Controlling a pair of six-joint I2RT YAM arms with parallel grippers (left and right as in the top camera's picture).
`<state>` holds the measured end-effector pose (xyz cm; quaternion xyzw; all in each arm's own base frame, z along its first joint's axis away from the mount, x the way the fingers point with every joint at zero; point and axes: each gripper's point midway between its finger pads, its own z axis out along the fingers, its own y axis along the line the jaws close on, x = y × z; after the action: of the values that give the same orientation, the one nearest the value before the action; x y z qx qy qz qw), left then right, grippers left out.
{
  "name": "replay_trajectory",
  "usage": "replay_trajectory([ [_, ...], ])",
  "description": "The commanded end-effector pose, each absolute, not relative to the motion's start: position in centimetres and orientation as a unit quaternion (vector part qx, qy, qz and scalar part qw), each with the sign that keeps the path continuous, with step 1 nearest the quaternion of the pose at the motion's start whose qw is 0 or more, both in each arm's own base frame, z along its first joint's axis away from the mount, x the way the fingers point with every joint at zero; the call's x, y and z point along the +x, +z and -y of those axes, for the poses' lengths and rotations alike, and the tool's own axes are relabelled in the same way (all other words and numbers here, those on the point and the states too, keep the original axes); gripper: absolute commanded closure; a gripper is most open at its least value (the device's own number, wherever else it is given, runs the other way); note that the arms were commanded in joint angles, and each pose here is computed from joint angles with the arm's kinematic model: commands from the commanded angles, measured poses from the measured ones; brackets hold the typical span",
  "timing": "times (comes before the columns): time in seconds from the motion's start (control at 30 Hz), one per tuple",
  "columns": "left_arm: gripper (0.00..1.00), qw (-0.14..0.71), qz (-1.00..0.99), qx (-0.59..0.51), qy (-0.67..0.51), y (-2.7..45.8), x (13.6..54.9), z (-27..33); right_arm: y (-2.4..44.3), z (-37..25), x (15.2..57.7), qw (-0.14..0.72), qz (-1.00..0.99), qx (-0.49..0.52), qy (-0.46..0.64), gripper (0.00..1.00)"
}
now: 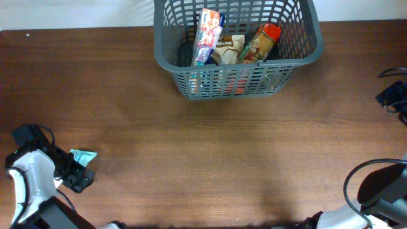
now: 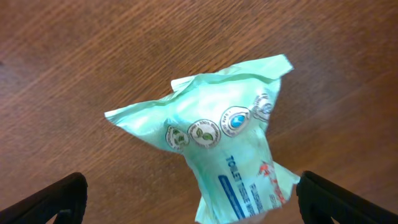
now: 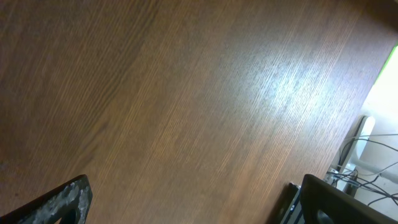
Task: Pack container
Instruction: 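Lower the left gripper onto the light-blue packet and close it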
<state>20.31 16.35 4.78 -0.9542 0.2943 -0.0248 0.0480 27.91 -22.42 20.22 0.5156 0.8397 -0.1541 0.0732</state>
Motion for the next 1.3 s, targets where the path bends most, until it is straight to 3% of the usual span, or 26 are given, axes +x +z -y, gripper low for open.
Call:
replay_trajectory([
  [0.0, 0.01, 0.032, -0.269, -0.962, -0.021, 3.7, 20.1, -16.1, 20.5, 22.4, 27.7, 0.077, -0.836, 0.521, -0.155, 0.01],
  [0.2, 0.01, 0.018, -0.244, -0.969, -0.012, 2.1, 20.4, -16.3, 20.5, 22.4, 27.7, 0.077, -0.836, 0.521, -0.155, 0.01],
  [0.5, 0.01, 0.062, -0.234, -0.969, -0.051, 1.8, 22.9, -18.3, 20.5, 22.4, 27.7, 0.077, -0.836, 0.521, -0.155, 0.01],
  [1.27, 0.01, 0.027, -0.222, -0.975, -0.020, -0.6, 21.5, -18.3, 20.5, 22.4, 27.7, 0.077, -0.836, 0.521, -0.155, 0.01],
])
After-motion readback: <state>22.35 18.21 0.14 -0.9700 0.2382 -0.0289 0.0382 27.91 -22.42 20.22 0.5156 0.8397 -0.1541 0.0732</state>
